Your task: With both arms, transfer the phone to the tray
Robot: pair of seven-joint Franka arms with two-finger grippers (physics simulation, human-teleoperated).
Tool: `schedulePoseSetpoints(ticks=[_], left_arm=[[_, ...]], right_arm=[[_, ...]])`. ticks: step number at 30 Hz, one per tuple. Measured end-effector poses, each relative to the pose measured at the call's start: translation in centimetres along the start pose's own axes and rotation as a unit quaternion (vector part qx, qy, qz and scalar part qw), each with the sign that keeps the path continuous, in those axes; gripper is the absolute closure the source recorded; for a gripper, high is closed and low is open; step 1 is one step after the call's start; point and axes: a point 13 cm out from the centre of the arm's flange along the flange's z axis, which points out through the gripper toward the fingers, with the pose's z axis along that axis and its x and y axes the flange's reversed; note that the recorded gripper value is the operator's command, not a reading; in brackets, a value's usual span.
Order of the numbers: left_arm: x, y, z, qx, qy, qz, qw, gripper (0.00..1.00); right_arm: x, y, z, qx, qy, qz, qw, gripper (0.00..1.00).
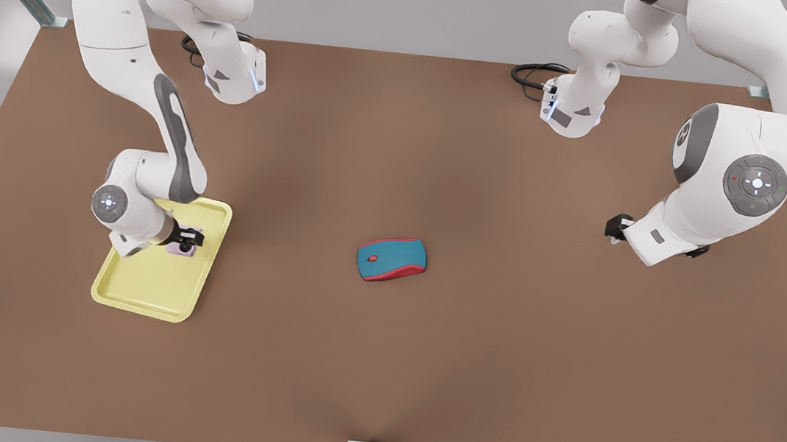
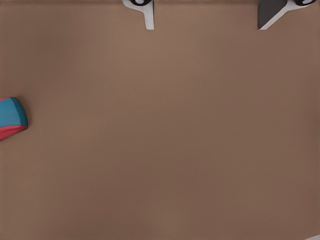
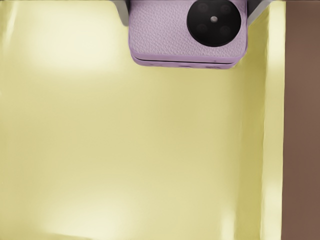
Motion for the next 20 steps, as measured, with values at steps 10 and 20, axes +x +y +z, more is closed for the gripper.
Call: schedulePoseSetpoints(ticks=[10, 20], left_arm=[[0.0, 0.0, -0.3, 0.0, -0.003, 0.0, 1.0, 0.0], [-0.1, -0.1, -0.5, 0.0, -0.005, -0.005, 1.0, 0.0]], right_arm=[[-4.1, 2.5, -16.1, 0.005, -0.094, -0.104, 0.99, 0.0], [-0.6, -1.7, -44.3, 0.038, -0.143, -0.073, 0.986, 0.0]])
